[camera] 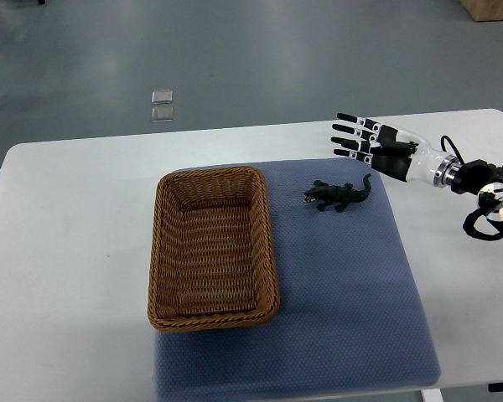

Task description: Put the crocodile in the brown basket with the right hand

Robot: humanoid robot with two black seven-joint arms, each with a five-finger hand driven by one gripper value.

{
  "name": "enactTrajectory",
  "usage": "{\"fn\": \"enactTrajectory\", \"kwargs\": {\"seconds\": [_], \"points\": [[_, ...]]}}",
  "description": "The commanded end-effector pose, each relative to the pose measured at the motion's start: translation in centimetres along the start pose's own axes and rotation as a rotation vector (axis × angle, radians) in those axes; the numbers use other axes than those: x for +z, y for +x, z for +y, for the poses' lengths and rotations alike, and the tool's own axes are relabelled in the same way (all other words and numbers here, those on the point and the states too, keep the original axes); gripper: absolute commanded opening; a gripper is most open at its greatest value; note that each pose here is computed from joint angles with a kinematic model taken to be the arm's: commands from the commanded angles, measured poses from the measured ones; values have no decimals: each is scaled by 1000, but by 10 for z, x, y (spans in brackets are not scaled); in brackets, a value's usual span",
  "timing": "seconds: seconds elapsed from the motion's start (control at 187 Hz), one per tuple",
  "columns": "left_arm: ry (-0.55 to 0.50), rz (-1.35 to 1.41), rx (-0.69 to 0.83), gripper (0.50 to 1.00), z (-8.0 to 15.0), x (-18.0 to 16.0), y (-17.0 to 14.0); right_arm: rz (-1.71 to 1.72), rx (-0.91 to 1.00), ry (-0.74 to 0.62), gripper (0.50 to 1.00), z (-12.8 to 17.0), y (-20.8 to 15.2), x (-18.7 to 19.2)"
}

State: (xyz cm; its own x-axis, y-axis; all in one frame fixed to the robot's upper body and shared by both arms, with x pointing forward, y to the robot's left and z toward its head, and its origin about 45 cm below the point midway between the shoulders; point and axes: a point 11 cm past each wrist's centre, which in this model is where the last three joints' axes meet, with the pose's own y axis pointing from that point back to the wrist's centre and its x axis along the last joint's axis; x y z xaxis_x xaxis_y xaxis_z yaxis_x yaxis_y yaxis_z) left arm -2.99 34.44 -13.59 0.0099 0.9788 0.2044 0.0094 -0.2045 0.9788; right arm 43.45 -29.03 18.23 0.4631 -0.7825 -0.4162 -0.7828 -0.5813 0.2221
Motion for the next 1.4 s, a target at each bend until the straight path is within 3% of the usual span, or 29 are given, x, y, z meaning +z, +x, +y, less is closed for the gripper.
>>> {"fn": "enactTrajectory", "kwargs": {"seconds": [0.0,0.961,1.393], "points": [[3,0,0,1000,0,-2,0,-1,1,-2,932,0,0,1],[-6,-2,2,1000,0,4,1,173,-29,-43,930,-6,-7,0],[-6,-2,2,1000,0,4,1,659,-174,-3,928,-20,-38,-26]]}}
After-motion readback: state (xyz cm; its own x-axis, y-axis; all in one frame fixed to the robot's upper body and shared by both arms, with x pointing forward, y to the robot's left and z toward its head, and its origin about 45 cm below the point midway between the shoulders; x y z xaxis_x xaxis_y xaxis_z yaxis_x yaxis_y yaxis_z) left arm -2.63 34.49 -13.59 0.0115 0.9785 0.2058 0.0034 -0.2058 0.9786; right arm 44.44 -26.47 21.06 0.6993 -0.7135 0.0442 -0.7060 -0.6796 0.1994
